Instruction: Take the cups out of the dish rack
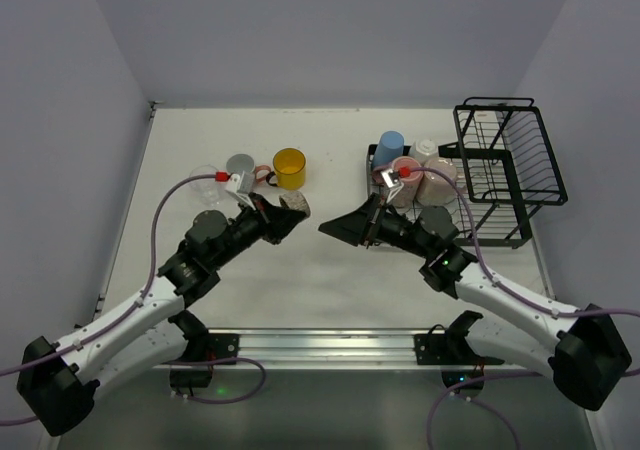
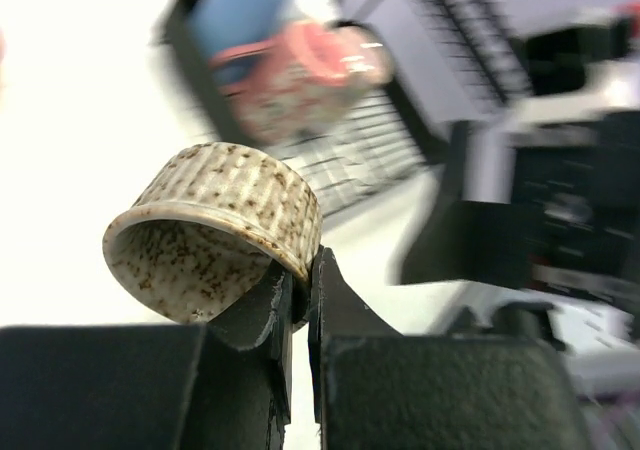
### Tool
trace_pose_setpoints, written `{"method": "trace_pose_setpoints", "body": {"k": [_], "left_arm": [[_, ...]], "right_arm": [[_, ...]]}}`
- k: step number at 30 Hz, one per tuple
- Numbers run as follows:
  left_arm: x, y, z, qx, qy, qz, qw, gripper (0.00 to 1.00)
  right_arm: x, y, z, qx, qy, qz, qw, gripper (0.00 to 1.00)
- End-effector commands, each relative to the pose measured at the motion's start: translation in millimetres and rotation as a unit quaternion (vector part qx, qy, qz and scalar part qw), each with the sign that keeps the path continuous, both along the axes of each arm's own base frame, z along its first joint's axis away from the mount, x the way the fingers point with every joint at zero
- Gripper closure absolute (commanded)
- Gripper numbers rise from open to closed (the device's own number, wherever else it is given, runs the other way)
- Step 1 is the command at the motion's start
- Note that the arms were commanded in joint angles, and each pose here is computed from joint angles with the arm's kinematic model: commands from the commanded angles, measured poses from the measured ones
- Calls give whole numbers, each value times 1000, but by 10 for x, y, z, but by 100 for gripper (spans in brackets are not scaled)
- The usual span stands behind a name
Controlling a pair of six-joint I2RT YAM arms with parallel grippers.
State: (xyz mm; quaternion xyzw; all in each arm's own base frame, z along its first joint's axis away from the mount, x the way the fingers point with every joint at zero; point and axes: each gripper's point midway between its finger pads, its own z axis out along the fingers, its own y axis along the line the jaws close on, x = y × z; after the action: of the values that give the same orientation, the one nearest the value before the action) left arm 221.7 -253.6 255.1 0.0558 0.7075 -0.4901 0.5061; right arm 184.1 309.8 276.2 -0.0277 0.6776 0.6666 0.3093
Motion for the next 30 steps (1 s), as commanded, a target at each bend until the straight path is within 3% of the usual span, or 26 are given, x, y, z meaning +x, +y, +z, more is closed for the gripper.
{"method": "trace_pose_setpoints", "body": {"k": [1, 4, 5, 12, 13, 15, 16, 19, 28, 30], "left_arm": [[279, 511, -514, 150, 75, 142, 975, 100], [386, 737, -802, 237, 126, 188, 945, 100], [404, 880, -1037, 277, 163, 202, 925, 100], [768, 1581, -1335, 307, 233, 267, 883, 100], [780, 1712, -1370, 325, 244, 281, 869, 100], [842, 1810, -1429, 350, 258, 291, 852, 100], [826, 1932, -1541, 371, 280, 300, 833, 100], [834, 2126, -1699, 385, 312, 312, 811, 100], [906, 2579, -2064, 416, 380, 330, 757, 100], [899, 2639, -2107, 421, 389, 329, 751, 94]], "right_arm": [[88, -128, 126, -34, -46, -52, 997, 1], [188, -262, -63, -87, -45, -97, 990, 1], [183, -319, -120, -103, -41, -106, 988, 1], [183, -432, -351, -205, -70, -101, 971, 1], [178, -450, -421, -218, -63, -100, 969, 1], [166, -452, -489, -224, -59, -97, 968, 1], [151, -445, -495, -222, -60, -94, 969, 1], [74, -414, -503, -207, -65, -80, 973, 1], [15, -525, -604, -236, -77, -82, 965, 1], [20, -540, -613, -241, -83, -84, 963, 1]]}}
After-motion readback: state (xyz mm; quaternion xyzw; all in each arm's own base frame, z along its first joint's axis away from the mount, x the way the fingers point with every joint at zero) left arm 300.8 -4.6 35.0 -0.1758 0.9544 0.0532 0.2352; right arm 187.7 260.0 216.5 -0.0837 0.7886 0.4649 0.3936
